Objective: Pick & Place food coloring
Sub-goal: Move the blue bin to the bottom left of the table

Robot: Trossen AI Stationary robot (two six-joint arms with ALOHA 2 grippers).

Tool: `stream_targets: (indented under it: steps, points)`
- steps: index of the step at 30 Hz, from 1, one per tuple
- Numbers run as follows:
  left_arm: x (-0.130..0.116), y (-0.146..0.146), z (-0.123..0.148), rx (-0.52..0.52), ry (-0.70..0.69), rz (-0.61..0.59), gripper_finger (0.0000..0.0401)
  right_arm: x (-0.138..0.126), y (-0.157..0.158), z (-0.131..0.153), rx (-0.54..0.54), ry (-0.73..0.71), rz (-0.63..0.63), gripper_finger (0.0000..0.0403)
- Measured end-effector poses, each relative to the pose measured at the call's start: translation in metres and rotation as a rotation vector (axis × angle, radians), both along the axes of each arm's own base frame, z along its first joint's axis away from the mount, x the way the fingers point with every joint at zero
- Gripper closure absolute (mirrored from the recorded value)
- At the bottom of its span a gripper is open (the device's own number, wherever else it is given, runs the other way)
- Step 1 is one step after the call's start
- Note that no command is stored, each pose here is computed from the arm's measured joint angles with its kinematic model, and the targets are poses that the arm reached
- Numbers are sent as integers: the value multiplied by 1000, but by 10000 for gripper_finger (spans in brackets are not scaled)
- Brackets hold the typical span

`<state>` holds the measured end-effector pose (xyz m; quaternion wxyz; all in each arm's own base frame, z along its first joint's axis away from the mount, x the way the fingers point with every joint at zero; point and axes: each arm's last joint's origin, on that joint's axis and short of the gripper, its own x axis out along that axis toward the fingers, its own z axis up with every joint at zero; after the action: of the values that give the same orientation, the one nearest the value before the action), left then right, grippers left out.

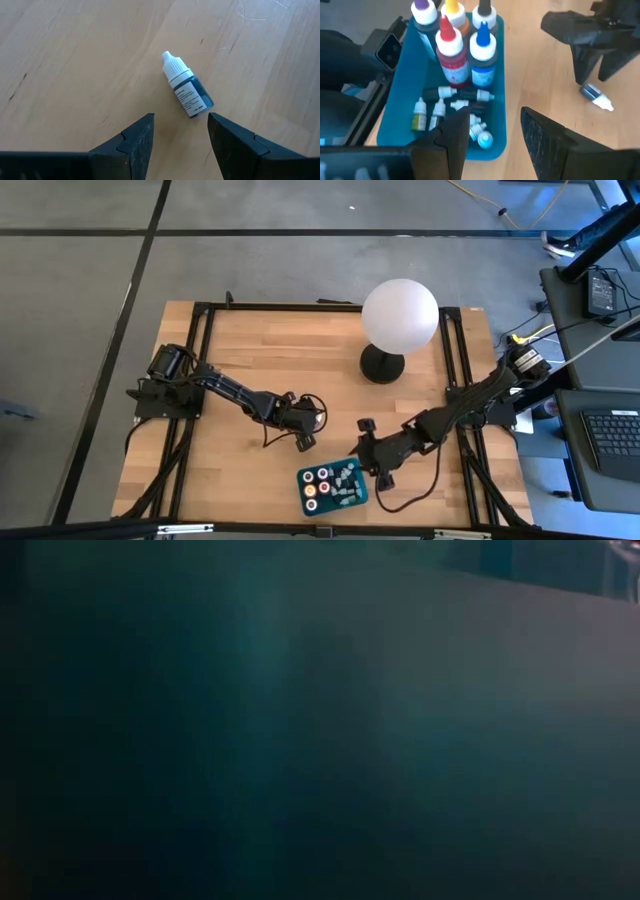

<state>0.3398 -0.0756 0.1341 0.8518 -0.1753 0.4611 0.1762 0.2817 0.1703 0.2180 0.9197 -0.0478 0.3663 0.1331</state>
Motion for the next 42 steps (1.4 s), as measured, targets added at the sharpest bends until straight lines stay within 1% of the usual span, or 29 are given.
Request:
stream_targets:
  steps: [2, 5, 10, 13, 17, 21, 25, 29, 35, 42]
  points:
    - [0, 0, 0, -1, 1, 0, 219, 3, 2, -4, 1, -1, 1, 223]
    - [0, 0, 0, -3, 1, -2, 219, 7, 3, -14, -31, 14, 8, 223]
    - [0, -1, 0, -24, 6, -13, 219, 16, -3, -33, -63, 59, -56, 224]
    - [0, -1, 0, -31, 5, -4, 219, 20, -7, -38, -39, 87, -50, 224]
    - [0, -1, 0, -33, 5, -1, 219, 24, -12, -43, 23, 142, -32, 224]
    - [0, -1, 0, -33, 5, -1, 219, 26, -16, -45, 31, 156, -44, 229]
    - [0, -1, 0, -33, 5, -2, 219, 27, -20, -46, 50, 179, -59, 264]
    - [0, -1, 0, -33, 5, -2, 219, 27, -21, -46, 75, 197, -35, 316]
    - [0, -1, 0, -33, 5, -2, 219, 27, -22, -47, 69, 210, -35, 389]
    - [0, -1, 0, -33, 5, -2, 219, 22, -25, -48, 71, 278, -98, 392]
